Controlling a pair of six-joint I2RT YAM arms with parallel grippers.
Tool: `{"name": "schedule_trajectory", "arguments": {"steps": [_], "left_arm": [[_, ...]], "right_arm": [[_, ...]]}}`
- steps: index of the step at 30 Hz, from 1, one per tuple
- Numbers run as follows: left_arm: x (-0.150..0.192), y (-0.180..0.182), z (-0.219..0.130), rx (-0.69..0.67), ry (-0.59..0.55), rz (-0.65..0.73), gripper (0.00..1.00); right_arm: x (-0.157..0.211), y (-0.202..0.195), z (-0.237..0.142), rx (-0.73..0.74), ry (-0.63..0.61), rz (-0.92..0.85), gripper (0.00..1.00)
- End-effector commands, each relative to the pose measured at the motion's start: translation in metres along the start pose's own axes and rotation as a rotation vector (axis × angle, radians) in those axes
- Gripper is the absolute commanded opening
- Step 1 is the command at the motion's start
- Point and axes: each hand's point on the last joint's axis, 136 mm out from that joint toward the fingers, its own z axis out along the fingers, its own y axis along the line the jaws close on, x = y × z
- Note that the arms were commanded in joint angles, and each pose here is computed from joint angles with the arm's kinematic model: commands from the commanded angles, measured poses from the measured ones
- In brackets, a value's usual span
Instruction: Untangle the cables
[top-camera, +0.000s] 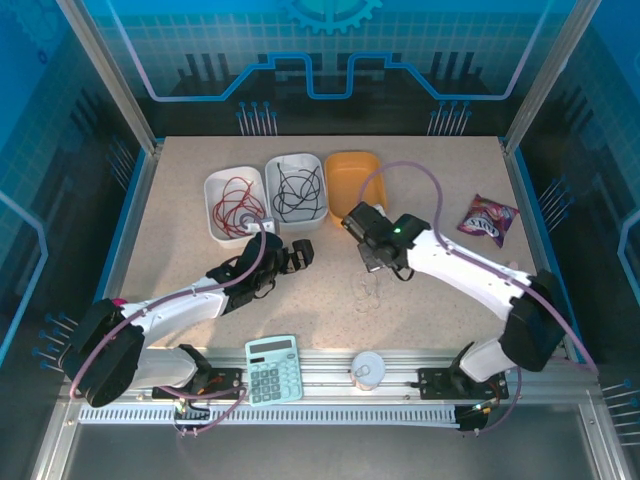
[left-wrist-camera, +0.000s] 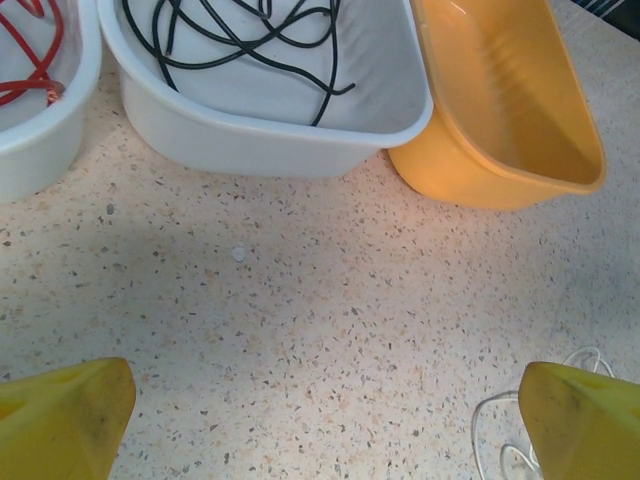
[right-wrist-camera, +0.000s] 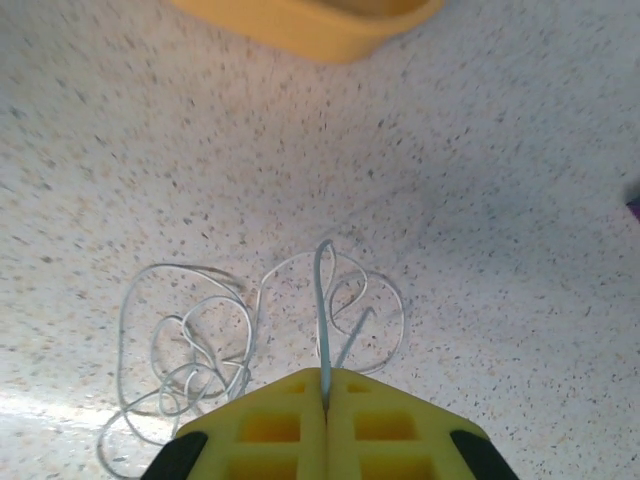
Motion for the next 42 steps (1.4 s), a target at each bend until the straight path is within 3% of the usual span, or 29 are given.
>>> {"name": "schedule_trajectory", "arguments": {"steps": [1, 15, 22, 26, 36, 42], "left_arm": [[-0.008, -0.01, -0.005, 0.052, -0.017, 0.031, 0.99], [-0.01, -0.018, -0.006, 0.085, -0.018, 0.042, 0.99], [-0.011, -0.02, -0.004, 0.088, -0.014, 0.045, 0.99], [-0.01, -0.026, -0.004, 0.114, 0.001, 0.052, 0.99], [-0.008, -0.045, -0.006, 0.204, 0.025, 0.078, 0.99], [-0.009, -0.042, -0.007, 0.185, 0.024, 0.083, 0.99]], "right_arm": [[-0.01, -0.008, -0.028, -0.027, -0.086, 0.029, 0.0], [-0.049, -0.027, -0.117, -0.199, -0.43, 0.069, 0.0], [-0.07, -0.037, -0.158, -0.223, -0.542, 0.034, 0.0], [-0.077, -0.031, -0.183, -0.308, -0.594, -0.001, 0.0], [-0.055, -0.039, -0.15, -0.2, -0.407, 0.027, 0.0], [-0.066, -0.034, -0.158, -0.228, -0.451, 0.016, 0.0]]}}
